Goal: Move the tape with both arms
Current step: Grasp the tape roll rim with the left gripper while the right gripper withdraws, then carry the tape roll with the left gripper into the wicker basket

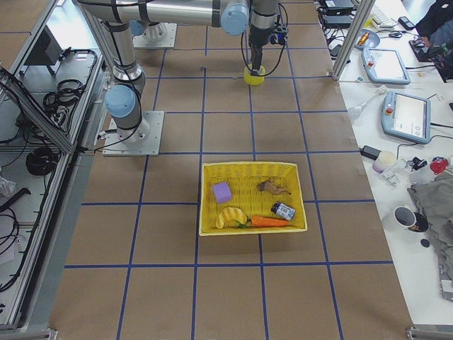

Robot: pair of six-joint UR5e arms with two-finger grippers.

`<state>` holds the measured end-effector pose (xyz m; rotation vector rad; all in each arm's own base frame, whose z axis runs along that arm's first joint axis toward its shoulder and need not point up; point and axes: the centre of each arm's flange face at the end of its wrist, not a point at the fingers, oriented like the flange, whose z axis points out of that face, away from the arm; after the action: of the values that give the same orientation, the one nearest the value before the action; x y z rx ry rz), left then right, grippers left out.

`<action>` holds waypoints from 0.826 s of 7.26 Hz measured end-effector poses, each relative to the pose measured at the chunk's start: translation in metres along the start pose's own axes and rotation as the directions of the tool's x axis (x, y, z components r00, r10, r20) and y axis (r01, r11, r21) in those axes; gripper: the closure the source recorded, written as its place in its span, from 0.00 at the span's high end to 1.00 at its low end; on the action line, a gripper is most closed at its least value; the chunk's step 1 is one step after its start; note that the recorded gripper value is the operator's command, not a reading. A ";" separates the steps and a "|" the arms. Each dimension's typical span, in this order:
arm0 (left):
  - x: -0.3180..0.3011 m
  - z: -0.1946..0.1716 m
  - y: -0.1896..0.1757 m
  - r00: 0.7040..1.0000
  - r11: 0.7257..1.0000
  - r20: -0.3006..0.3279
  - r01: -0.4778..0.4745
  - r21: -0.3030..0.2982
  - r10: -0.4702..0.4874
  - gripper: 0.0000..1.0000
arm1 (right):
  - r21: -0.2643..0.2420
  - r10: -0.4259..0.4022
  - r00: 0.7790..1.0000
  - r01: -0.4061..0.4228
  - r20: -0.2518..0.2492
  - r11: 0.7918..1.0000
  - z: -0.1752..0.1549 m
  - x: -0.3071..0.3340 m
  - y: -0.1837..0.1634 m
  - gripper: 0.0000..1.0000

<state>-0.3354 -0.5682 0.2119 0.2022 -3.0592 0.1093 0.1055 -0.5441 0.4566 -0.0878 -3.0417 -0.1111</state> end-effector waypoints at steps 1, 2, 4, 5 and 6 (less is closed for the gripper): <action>-0.003 0.004 0.004 1.000 1.000 -0.005 -0.002 0.027 0.002 0.37 | -0.007 0.001 1.000 -0.001 -0.004 1.000 0.003 0.000 0.002 1.00; -0.004 0.007 0.006 1.000 0.999 -0.011 -0.003 0.048 0.004 0.28 | -0.012 0.002 1.000 -0.002 -0.007 1.000 0.006 0.000 0.002 1.00; -0.005 0.012 0.006 1.000 0.998 -0.013 0.000 0.063 0.000 0.00 | -0.017 0.003 1.000 -0.003 -0.014 1.000 0.007 0.001 0.003 1.00; -0.005 0.012 0.006 1.000 0.998 -0.014 -0.001 0.066 0.002 0.00 | -0.018 0.003 1.000 -0.003 -0.016 1.000 0.008 0.001 0.003 1.00; -0.004 0.008 0.006 1.000 0.997 -0.017 -0.006 0.075 0.007 0.00 | -0.017 0.003 1.000 -0.003 -0.017 1.000 0.008 0.001 0.003 1.00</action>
<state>-0.3324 -0.5627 0.2036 0.1944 -3.0413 0.2250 0.1041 -0.5402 0.4492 -0.0924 -3.0243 -0.1372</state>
